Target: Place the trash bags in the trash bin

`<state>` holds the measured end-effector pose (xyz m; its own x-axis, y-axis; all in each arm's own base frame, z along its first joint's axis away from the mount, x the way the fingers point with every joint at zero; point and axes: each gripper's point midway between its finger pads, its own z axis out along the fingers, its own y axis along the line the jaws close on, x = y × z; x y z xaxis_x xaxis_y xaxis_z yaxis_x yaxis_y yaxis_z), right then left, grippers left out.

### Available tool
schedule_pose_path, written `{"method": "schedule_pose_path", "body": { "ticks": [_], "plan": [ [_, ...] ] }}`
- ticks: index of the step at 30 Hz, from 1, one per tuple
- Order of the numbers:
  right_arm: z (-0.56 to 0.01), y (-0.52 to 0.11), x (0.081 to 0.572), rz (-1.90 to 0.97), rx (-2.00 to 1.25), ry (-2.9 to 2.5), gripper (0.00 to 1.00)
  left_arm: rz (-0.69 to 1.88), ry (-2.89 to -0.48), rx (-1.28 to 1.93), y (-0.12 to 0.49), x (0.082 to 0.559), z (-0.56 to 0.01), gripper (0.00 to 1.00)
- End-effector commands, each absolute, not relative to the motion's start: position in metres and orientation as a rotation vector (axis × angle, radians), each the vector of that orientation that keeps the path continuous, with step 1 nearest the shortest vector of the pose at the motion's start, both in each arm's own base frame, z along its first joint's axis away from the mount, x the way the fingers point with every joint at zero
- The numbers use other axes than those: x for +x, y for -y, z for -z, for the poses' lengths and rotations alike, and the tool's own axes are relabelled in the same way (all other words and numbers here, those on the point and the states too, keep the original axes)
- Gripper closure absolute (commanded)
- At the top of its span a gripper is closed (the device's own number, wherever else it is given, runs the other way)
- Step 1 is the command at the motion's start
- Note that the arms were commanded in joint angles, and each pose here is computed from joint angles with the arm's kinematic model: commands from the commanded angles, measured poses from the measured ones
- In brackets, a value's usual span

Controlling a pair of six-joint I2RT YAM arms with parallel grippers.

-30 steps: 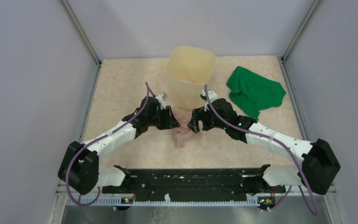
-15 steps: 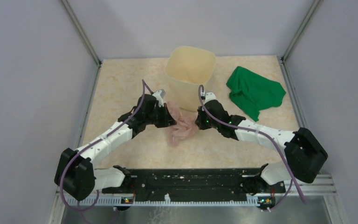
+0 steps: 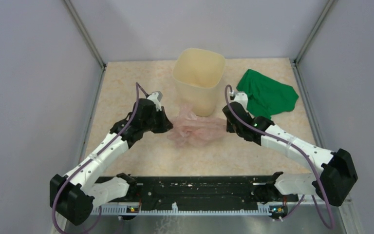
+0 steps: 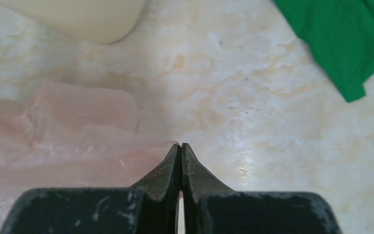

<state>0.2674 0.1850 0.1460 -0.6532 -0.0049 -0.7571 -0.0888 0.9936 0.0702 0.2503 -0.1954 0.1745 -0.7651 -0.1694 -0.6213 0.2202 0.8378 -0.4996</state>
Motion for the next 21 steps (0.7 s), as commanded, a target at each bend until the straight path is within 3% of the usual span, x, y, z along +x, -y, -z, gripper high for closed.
{"method": "schedule_pose_path", "body": {
  "ticks": [1,6,11,12,16,18,21],
  "plan": [
    [-0.152,-0.128,0.269,0.062,0.084,-2.281,1.0,0.624,-2.328,0.018,0.173,0.255,-0.178,1.0],
    [-0.161,-0.111,0.271,0.082,0.124,-2.263,1.0,0.652,-2.342,0.08,0.175,0.251,-0.173,1.0],
    [-0.18,-0.126,0.277,0.005,0.034,-2.258,1.0,1.021,-2.3,0.346,0.221,0.225,-0.187,1.0],
    [-0.186,-0.133,0.277,-0.034,-0.001,-2.26,0.94,1.077,-2.307,0.362,0.227,0.22,-0.188,1.0],
    [-0.215,-0.159,0.269,-0.111,-0.138,-2.217,0.42,1.167,-2.323,0.351,0.237,0.216,-0.188,1.0],
    [-0.227,-0.175,0.258,-0.149,-0.219,-2.205,0.27,1.213,-2.324,0.333,0.242,0.215,-0.19,1.0],
    [-0.24,-0.203,0.238,-0.255,-0.333,-2.193,0.21,1.277,-2.334,0.295,0.249,0.214,-0.192,1.0]
  ]
}}
